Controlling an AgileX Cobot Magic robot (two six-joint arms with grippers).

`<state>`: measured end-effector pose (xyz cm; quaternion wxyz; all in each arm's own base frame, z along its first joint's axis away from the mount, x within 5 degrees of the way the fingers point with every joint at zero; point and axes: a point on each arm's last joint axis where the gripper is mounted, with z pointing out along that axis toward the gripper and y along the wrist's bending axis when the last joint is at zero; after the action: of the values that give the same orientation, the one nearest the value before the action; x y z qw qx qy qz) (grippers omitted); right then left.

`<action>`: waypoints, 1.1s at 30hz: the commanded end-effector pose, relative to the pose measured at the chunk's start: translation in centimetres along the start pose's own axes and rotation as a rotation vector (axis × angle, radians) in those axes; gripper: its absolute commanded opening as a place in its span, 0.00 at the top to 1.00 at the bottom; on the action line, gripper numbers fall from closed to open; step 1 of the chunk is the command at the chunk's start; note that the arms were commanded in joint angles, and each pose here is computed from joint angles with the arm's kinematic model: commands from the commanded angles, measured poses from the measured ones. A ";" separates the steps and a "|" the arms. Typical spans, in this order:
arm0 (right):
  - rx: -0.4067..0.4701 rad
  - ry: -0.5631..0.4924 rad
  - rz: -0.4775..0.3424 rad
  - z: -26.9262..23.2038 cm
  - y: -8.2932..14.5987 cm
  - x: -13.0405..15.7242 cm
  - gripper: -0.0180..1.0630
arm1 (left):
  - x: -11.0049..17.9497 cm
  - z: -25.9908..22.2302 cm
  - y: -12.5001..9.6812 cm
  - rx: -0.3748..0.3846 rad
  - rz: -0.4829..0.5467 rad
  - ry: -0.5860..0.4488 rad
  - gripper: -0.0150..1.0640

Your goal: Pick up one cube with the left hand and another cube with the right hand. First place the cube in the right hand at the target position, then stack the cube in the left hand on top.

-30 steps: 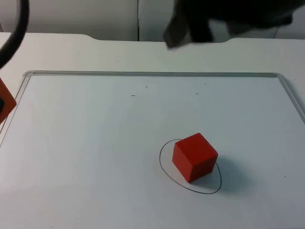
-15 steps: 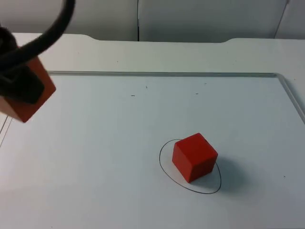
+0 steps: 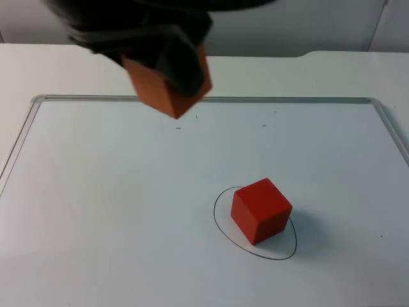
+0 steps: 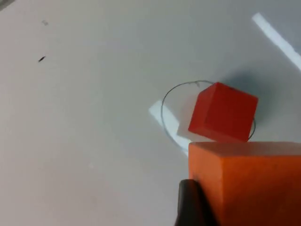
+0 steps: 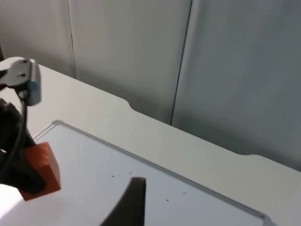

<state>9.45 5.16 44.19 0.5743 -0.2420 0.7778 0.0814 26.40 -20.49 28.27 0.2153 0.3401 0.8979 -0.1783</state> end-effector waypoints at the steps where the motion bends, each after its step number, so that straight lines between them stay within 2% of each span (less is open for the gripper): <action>1: 0.009 -0.008 -0.015 -0.3 -0.1 -0.1 0.12 | -1.2 1.3 -0.9 0.020 0.037 0.009 0.88; 6: 0.019 -0.001 -0.023 -0.3 -0.2 0.0 0.12 | -3.6 6.6 -2.6 0.051 0.113 0.104 0.88; 14: 0.025 0.004 -0.026 -0.3 -0.3 0.0 0.12 | -4.4 11.6 -3.5 0.059 0.163 0.194 0.88; 17: 0.027 0.008 -0.028 -0.3 -0.3 0.0 0.12 | -4.2 12.2 -3.5 0.057 0.177 0.211 0.88; 21: 0.032 0.007 -0.032 -0.3 -0.4 0.0 0.12 | -3.9 12.7 -3.9 0.026 0.259 0.231 0.88; 29: 0.033 0.009 -0.036 -0.3 -0.4 0.0 0.12 | -4.0 12.8 -4.4 0.034 0.302 0.213 0.88; 33: 0.033 0.009 -0.038 -0.3 -0.4 0.0 0.12 | -2.8 13.7 -4.1 0.035 0.300 0.215 0.88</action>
<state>9.54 4.86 44.08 0.5716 -0.2442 0.7811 0.0590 29.55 -31.24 19.39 0.1287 0.4907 0.8538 -0.1169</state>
